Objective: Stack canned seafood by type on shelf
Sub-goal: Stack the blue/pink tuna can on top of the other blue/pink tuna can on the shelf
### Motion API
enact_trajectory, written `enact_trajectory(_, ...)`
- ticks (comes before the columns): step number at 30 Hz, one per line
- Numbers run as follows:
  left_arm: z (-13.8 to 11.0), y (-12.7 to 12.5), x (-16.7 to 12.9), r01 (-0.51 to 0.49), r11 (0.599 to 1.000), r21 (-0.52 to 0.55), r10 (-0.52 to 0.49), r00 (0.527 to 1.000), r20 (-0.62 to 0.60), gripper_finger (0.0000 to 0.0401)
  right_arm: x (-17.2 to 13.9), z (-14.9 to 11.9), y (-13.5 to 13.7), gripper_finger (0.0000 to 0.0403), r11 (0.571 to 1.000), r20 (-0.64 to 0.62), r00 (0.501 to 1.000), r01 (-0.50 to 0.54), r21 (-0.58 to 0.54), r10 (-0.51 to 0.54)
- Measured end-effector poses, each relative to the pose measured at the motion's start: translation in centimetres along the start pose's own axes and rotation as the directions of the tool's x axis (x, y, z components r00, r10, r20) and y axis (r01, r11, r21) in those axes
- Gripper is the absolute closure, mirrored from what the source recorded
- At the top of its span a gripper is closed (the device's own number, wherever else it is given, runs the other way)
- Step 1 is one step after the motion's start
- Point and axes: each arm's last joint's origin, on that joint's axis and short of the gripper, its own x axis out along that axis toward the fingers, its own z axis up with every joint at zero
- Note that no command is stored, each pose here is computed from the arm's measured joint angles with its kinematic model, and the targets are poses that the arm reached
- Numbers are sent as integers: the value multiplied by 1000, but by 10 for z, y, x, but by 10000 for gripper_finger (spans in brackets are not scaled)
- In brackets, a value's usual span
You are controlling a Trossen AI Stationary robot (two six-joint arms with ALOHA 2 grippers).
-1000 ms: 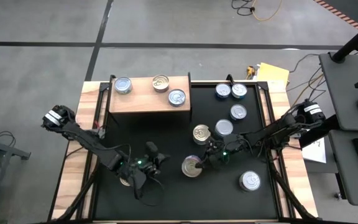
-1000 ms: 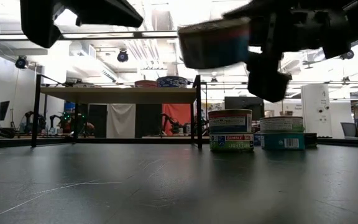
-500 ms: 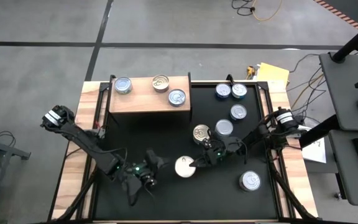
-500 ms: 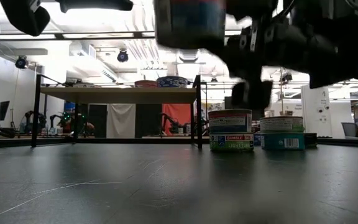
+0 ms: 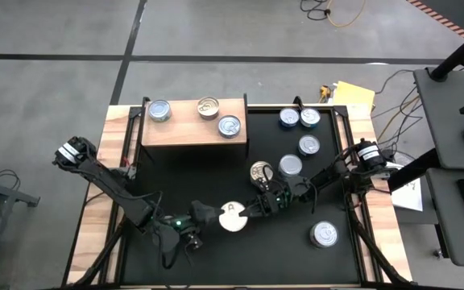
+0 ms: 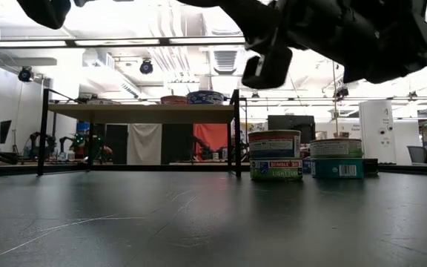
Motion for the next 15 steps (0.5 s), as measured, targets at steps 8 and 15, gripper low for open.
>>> enact_trajectory(8, 1, 0, 0, 0, 1000, 2, 0, 1000, 18, 169, 10, 4, 2, 214, 1000, 6, 1000, 12, 0, -12)
enact_trajectory(15, 1, -2, 0, 6, 997, 74, -7, 1000, 12, 217, 13, 5, 2, 213, 999, 13, 999, 33, 35, -33)
